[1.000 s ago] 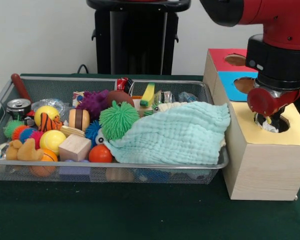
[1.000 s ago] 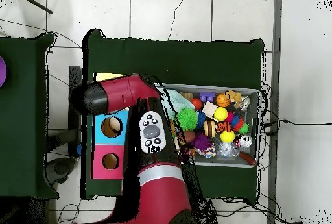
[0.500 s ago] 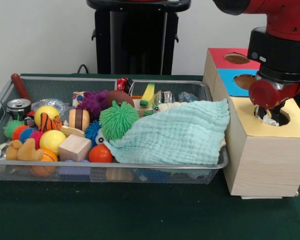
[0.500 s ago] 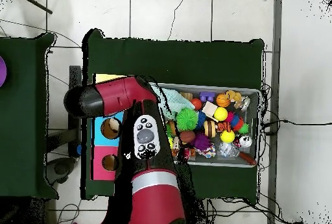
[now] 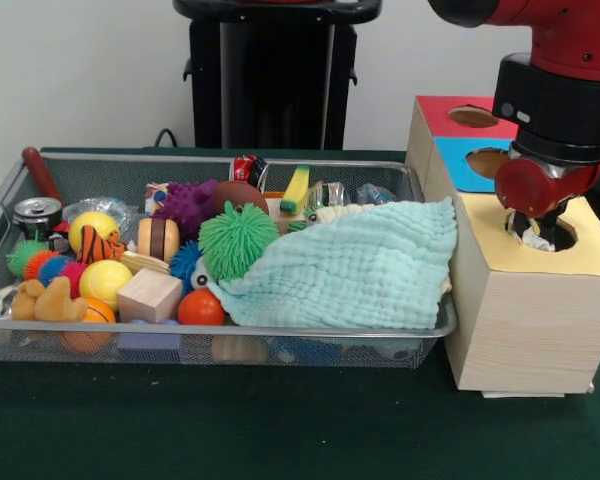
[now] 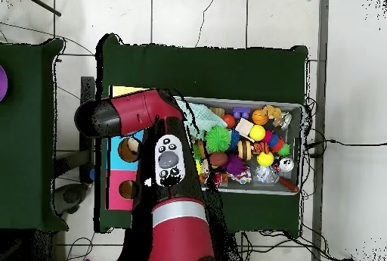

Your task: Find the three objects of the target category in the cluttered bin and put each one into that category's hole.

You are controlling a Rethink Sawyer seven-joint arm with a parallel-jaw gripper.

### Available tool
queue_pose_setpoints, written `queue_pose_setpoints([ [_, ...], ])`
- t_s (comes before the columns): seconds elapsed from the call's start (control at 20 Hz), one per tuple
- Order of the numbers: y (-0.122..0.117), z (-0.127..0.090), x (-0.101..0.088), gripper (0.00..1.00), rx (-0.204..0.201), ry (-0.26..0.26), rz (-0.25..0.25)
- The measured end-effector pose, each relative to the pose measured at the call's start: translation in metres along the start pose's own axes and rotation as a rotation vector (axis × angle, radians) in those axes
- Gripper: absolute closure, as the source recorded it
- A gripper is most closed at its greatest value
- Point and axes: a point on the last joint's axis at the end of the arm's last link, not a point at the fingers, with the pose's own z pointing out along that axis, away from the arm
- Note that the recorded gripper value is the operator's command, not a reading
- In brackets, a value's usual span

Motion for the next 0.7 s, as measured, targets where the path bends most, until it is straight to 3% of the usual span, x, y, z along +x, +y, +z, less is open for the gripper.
queue_pose_setpoints([
  [0.1,0.0000,0.0000,0.0001,0.00,0.000,0.000,-0.001],
  [0.15,-0.0003,-0.0001,0.0002,1.00,0.001,0.000,-0.001],
  [0.7,-0.0029,-0.0052,-0.0022,1.00,0.009,-0.007,-0.003],
])
